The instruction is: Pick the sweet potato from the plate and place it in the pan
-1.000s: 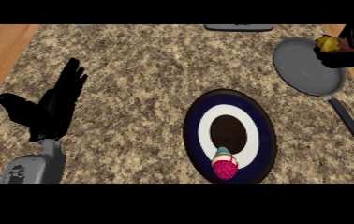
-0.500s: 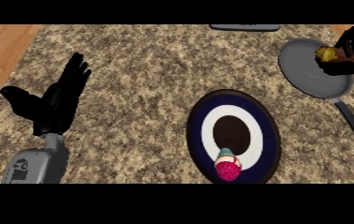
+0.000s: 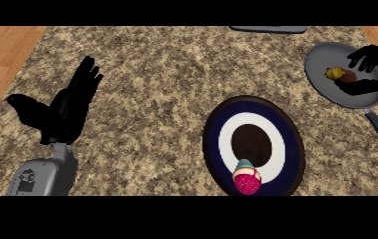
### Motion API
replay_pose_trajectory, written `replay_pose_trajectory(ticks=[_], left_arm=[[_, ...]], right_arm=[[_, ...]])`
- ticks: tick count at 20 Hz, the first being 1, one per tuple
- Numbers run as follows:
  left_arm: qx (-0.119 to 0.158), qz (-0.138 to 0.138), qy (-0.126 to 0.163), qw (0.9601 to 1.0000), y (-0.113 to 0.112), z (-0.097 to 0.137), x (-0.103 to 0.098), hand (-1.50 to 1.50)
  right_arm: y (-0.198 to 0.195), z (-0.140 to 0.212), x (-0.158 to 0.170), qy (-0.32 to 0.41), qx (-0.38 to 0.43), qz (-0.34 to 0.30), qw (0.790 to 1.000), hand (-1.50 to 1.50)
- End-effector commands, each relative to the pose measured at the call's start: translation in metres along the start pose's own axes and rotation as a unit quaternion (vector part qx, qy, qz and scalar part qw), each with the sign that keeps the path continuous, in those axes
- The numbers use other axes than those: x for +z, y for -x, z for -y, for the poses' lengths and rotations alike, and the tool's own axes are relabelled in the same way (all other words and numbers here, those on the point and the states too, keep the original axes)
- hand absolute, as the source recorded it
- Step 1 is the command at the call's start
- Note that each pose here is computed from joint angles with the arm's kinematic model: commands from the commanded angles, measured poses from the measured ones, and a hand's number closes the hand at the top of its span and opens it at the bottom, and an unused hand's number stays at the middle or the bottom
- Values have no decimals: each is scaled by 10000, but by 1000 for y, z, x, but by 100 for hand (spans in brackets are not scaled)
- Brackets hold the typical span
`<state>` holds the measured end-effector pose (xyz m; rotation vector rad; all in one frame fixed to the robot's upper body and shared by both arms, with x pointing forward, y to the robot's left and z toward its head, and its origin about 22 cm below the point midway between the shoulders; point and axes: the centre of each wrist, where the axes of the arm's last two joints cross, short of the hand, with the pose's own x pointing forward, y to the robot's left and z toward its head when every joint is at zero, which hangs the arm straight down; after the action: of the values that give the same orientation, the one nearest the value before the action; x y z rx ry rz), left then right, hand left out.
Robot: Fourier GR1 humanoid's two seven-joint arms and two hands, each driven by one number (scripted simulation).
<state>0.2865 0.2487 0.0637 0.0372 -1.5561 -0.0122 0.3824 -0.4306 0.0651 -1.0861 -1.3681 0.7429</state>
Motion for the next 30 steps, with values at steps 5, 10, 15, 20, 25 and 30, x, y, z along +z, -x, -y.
replay_pose_trajectory(ticks=[5,10,15,20,25,30], left_arm=[[82,33,7,10000,0,11,-3,0],[-25,-68,-110,9999,-2,-3,1,0],[31,-24,-164,9999,3,-6,8,0],[74,-90,-171,9998,-1,-24,2,0],[-12,-41,-236,9997,-3,-22,2,0],[38,-41,-205,9998,-8,-14,-2,0]], right_arm=[[14,-5,8,-470,-633,-227,9966,-150],[32,7,17,202,-1732,132,9846,-150],[57,43,24,493,-3062,-67,9507,-150],[98,64,57,574,-3829,63,9220,-150],[130,95,87,273,-4444,286,8949,-150],[154,104,118,141,-4375,458,8979,-150]])
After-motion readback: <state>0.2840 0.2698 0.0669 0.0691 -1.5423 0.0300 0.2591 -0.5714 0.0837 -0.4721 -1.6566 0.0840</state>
